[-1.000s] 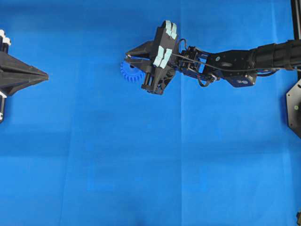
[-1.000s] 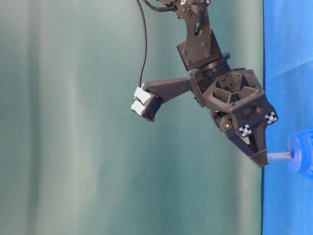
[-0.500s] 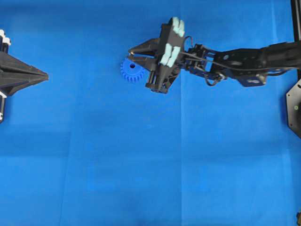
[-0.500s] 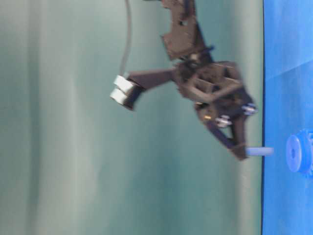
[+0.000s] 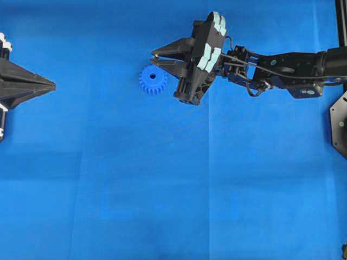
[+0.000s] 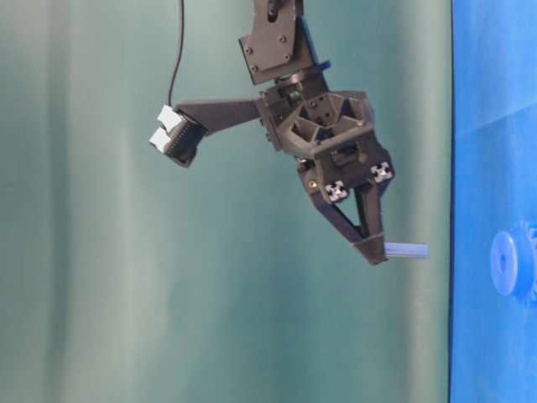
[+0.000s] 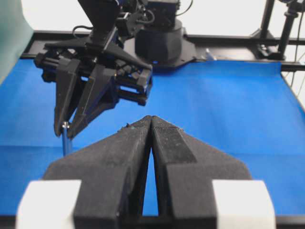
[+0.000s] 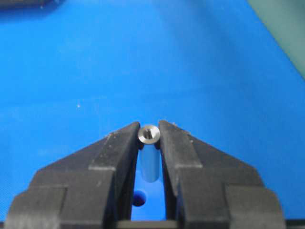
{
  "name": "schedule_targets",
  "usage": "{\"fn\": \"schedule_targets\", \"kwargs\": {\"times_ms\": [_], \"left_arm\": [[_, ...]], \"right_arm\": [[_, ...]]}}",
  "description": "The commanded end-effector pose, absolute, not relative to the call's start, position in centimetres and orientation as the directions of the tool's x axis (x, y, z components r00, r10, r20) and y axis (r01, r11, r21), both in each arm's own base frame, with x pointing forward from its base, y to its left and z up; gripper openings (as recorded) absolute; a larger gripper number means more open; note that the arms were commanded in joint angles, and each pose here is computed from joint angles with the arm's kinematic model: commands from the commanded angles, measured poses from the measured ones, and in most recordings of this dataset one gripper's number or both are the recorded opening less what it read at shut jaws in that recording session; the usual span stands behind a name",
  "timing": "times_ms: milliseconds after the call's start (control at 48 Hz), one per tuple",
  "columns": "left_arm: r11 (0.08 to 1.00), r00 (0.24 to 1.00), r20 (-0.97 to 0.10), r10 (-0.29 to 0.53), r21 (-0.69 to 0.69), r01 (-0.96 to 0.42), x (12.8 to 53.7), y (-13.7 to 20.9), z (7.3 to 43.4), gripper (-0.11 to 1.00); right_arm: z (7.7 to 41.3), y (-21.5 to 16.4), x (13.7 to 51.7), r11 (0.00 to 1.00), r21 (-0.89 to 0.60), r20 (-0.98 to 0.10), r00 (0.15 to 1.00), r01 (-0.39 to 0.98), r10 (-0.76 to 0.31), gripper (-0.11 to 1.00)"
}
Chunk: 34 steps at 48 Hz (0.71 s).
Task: Insert the shaft placed at a random location into the center hole of the small gear at another random location.
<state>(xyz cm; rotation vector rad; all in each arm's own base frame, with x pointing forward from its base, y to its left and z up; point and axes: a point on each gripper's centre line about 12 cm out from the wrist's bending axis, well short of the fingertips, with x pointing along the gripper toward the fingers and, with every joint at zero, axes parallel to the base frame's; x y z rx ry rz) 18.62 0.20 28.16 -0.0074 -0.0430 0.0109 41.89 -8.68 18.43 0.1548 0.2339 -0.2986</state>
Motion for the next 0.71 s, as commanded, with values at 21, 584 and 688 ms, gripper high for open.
{"fn": "schedule_targets", "kwargs": {"times_ms": [21,584,688], "left_arm": [[1.0,0.998,0.058,0.014,-0.009,-0.014,18.8,0.3,28.7,0.0],[1.0,0.998,0.057,0.014,-0.009,-0.014,18.8,0.3,28.7,0.0],[1.0,0.998,0.057,0.014,-0.008,-0.014,18.7,0.3,28.7,0.0]], "right_arm": [[18.8,-8.7,42.8,0.943,0.132,-0.228,0.935,0.307,-0.272,0.05],[14.7,-8.8,43.9,0.925,0.171,-0.281,0.917,0.339,-0.285,0.05],[14.6,-8.8,43.9,0.924,0.171,-0.284,0.916,0.341,-0.285,0.05]]}}
